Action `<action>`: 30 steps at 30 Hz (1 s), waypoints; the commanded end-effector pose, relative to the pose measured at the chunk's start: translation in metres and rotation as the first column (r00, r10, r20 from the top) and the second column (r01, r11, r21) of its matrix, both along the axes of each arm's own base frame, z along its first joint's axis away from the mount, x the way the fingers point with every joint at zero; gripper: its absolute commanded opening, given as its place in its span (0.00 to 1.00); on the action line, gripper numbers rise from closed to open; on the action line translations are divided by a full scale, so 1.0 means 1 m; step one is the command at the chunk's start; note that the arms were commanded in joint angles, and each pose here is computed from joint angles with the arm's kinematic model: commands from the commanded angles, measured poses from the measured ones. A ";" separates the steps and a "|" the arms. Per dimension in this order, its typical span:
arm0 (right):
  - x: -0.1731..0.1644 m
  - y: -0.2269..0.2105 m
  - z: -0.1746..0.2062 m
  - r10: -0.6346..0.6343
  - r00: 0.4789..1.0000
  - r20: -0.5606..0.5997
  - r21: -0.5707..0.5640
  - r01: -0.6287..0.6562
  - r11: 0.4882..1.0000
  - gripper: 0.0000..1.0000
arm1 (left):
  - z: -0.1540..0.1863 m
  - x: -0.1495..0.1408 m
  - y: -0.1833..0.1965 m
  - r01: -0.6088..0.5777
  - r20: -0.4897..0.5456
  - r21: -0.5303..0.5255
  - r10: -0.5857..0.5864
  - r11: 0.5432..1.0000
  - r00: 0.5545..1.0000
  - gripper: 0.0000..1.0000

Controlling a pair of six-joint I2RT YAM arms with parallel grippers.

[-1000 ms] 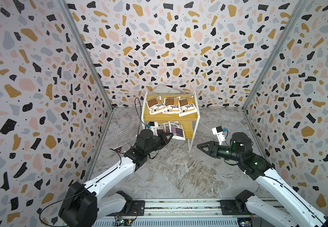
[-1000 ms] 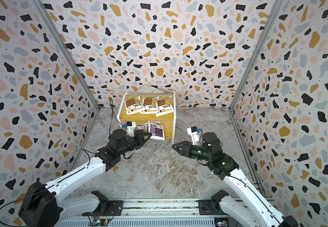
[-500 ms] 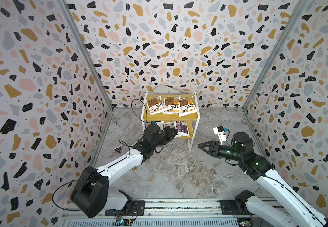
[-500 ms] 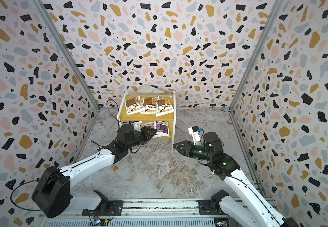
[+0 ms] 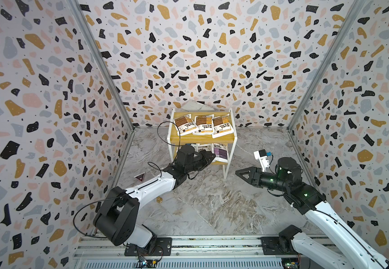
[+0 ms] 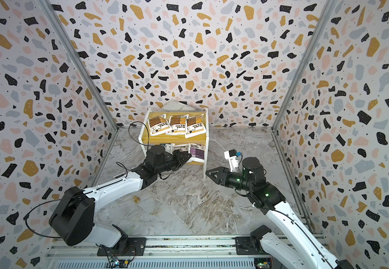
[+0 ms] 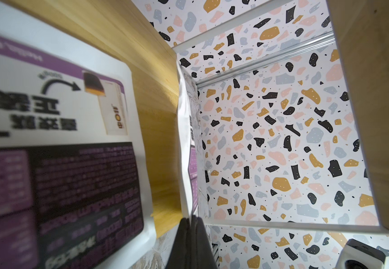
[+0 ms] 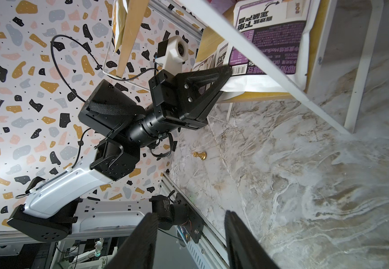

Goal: Place the bagged coffee beans on the shelf by color
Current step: Place the bagged coffee beans on the shelf, then reset both arms

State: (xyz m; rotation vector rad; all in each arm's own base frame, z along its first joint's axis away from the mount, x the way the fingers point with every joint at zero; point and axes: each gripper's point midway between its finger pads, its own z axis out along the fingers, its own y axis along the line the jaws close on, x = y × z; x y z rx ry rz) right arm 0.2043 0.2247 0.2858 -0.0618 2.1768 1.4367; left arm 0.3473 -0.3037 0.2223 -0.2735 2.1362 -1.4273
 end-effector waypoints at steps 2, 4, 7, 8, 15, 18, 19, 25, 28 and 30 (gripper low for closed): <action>-0.003 -0.003 0.003 -0.005 1.000 0.016 0.006 0.005 1.000 0.52 | 0.016 -0.005 -0.009 0.053 0.016 -0.009 -0.052 0.999 0.998 0.24; -0.002 -0.003 0.004 -0.007 1.000 0.017 0.008 0.007 1.000 0.53 | 0.016 -0.007 -0.006 0.055 0.013 0.022 -0.056 0.998 0.998 0.38; -0.003 -0.003 0.004 -0.008 1.000 0.016 0.012 0.008 1.000 0.53 | 0.016 -0.013 0.004 0.050 0.018 0.106 -0.052 0.993 0.999 0.54; -0.002 -0.003 0.004 -0.011 1.000 0.015 0.014 0.011 1.000 0.53 | 0.015 -0.015 0.008 0.046 0.018 0.132 -0.049 0.990 0.999 0.58; 0.000 -0.002 0.005 -0.016 1.000 0.012 0.032 0.015 0.999 0.53 | 0.018 -0.025 0.024 0.035 0.063 0.242 -0.052 0.970 0.997 0.80; 0.000 -0.002 0.007 -0.015 1.000 0.018 0.028 0.014 1.000 0.53 | 0.027 -0.028 0.030 0.028 0.121 0.277 -0.064 0.960 0.991 1.00; 0.000 -0.002 0.007 -0.014 1.000 0.019 0.027 0.014 1.000 0.53 | 0.030 -0.029 0.032 0.024 0.140 0.286 -0.066 0.958 0.988 1.00; 0.003 0.000 0.012 -0.004 0.999 0.045 0.010 0.004 1.000 0.53 | 0.051 -0.045 0.044 0.018 0.204 0.302 -0.083 0.953 0.976 1.00; 0.006 0.000 0.011 0.000 0.998 0.058 -0.010 0.000 1.000 0.54 | 0.057 -0.066 0.057 0.028 0.204 0.326 -0.099 0.945 0.974 1.00; 0.012 0.001 0.005 -0.005 0.999 0.048 -0.018 0.006 1.000 0.54 | 0.057 -0.082 0.068 0.031 0.203 0.338 -0.105 0.941 0.974 1.00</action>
